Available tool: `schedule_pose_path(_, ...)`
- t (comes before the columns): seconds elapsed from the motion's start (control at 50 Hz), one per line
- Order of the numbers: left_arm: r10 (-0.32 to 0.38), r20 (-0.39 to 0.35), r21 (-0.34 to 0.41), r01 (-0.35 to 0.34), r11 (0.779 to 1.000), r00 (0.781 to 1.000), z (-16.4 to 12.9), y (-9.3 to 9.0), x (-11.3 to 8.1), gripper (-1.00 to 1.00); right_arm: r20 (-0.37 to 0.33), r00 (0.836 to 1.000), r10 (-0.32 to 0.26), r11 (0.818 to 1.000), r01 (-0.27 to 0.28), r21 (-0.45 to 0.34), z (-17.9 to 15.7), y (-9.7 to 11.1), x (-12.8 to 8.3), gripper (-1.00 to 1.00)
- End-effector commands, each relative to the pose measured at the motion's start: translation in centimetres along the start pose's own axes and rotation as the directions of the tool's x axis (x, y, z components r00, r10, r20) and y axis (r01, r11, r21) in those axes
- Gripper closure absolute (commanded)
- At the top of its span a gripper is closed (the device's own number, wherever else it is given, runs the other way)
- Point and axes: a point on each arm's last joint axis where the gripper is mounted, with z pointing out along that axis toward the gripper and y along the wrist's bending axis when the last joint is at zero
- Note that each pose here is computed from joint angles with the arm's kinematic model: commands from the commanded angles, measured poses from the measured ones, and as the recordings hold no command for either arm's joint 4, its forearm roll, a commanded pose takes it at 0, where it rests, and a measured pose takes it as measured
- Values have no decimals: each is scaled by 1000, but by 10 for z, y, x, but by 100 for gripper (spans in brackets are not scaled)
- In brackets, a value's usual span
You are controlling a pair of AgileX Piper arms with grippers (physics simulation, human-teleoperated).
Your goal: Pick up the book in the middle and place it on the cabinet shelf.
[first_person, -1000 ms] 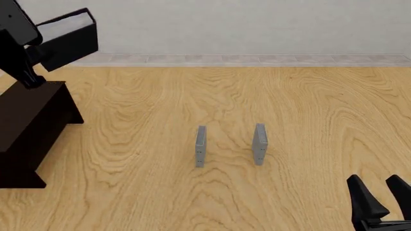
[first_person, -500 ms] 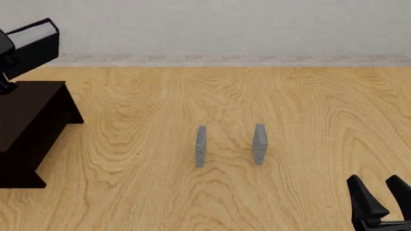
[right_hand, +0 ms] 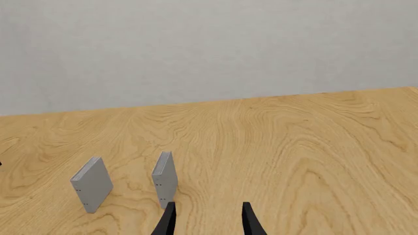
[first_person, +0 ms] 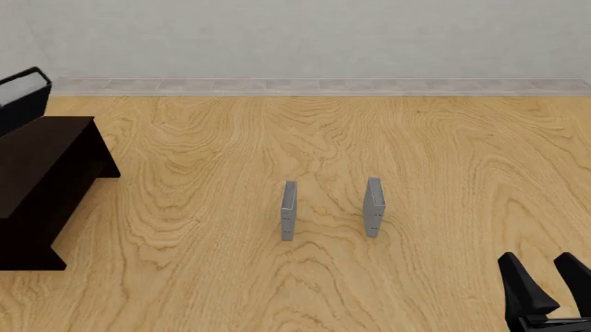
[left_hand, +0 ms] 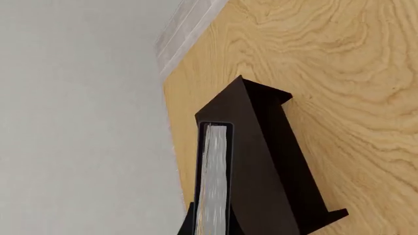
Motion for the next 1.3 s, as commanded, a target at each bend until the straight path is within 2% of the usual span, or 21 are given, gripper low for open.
schedule_pose_path(0.02,35,-64,-60,-39,997,997,15,1,28,100,-2,1000,0,1000,0,0,0,0,0,-100)
schedule_pose_path(0.1,57,-88,-79,-64,995,994,23,2,37,100,-3,1000,4,1000,-4,-1,0,0,0,-100)
schedule_pose_path(0.22,53,-89,-72,-60,996,995,32,1,39,100,-2,1000,4,1000,-4,2,0,0,0,-100)
schedule_pose_path(0.28,40,-67,-90,-46,995,997,35,5,32,100,-3,1000,4,1000,-4,0,0,0,0,-100)
schedule_pose_path(0.4,48,-69,-82,-54,995,996,49,0,36,100,-2,1000,3,1000,-3,2,0,0,0,-100)
schedule_pose_path(0.44,42,-74,-80,-48,996,996,53,1,37,100,-2,1000,4,1000,-4,2,0,0,0,-100)
schedule_pose_path(0.46,55,-92,-95,-63,993,994,60,-1,47,100,-3,1000,3,1000,-3,1,0,0,0,-100)
schedule_pose_path(0.52,47,-93,-111,-57,992,995,66,1,50,100,-2,1000,3,1000,-3,2,0,0,0,-100)
schedule_pose_path(0.58,50,-110,-103,-62,993,993,72,-4,58,100,-2,1000,4,1000,-4,5,0,0,0,-100)
schedule_pose_path(0.74,50,-121,-76,-59,995,991,75,-17,64,100,-3,1000,3,1000,-3,4,0,0,0,-100)
schedule_pose_path(0.8,57,-122,-56,-64,996,991,74,-23,64,100,-2,1000,2,1000,-2,4,0,0,0,-100)
schedule_pose_path(0.92,25,-103,-54,-31,998,994,67,-17,54,100,-2,1000,2,1000,-2,5,0,0,0,-100)
schedule_pose_path(1.12,28,-91,-45,-33,998,995,65,-19,48,100,-2,1000,2,1000,-2,6,0,0,0,-100)
schedule_pose_path(1.18,66,-80,-33,-68,997,995,66,-28,47,100,-1,1000,-1,1000,1,4,0,0,0,-100)
schedule_pose_path(1.22,45,-85,-30,-48,998,995,68,-26,48,100,-1,1000,1,1000,-1,4,0,0,0,-100)
schedule_pose_path(1.3,50,-80,-22,-52,998,996,68,-28,46,100,0,1000,2,1000,-2,5,0,0,0,-100)
